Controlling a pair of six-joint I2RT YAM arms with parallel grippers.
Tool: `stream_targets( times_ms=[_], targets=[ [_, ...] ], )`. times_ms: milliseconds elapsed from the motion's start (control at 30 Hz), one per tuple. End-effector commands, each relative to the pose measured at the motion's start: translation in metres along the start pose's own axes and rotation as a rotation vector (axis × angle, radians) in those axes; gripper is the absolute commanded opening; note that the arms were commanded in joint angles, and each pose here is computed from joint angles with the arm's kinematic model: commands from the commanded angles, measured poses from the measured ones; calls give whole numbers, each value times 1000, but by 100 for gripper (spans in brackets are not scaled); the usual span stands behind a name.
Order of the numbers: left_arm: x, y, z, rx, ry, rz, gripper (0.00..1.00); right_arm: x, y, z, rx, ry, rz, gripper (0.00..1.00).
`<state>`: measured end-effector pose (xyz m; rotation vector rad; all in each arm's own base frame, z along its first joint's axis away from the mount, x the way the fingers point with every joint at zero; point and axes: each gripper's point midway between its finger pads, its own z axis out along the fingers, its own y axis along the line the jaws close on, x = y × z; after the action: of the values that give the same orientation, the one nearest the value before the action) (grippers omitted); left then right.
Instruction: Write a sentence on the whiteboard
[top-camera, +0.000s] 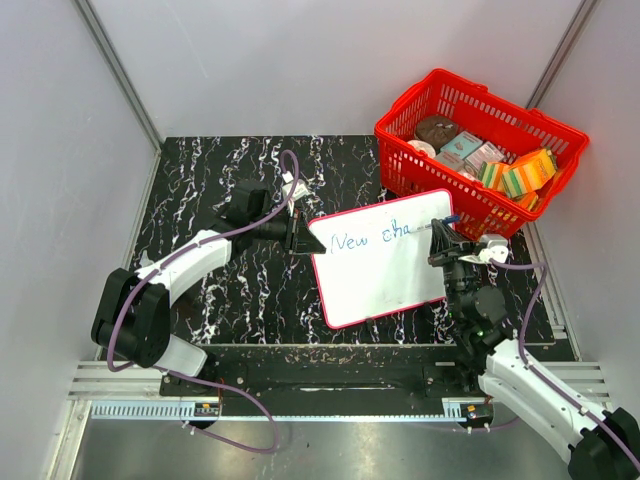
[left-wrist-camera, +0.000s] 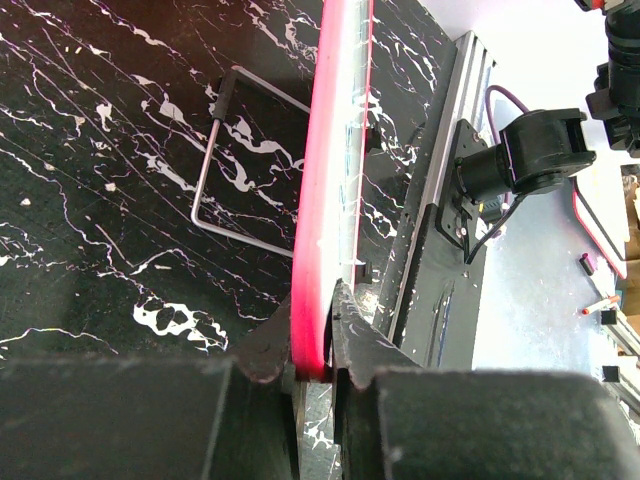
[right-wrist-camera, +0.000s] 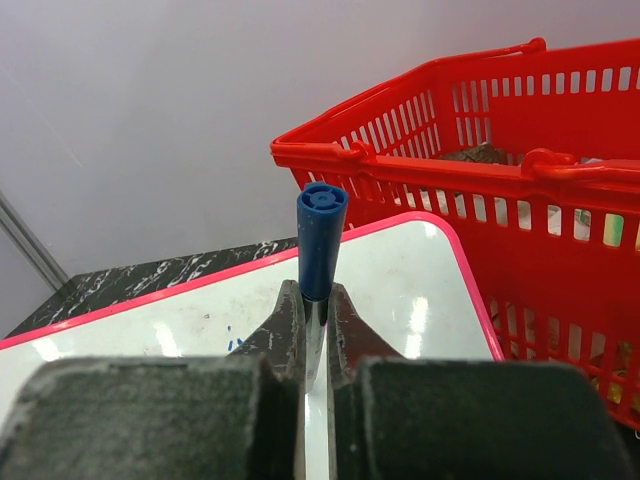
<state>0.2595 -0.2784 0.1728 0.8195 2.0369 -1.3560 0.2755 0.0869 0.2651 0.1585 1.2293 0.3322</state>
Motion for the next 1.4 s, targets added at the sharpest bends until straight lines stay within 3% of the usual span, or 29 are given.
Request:
stream_targets(
  times_ms=[0, 433, 1367],
  targets=[
    [34, 52, 3, -216, 104, 146, 0, 2, -9, -1, 48, 9, -9, 0],
    [34, 52, 3, -218, 108, 150, 0, -40, 6, -4, -37, -106, 41, 0],
    [37, 53, 4, -222, 117, 150, 0, -45, 4, 13, 17, -145, 3, 0]
  ],
)
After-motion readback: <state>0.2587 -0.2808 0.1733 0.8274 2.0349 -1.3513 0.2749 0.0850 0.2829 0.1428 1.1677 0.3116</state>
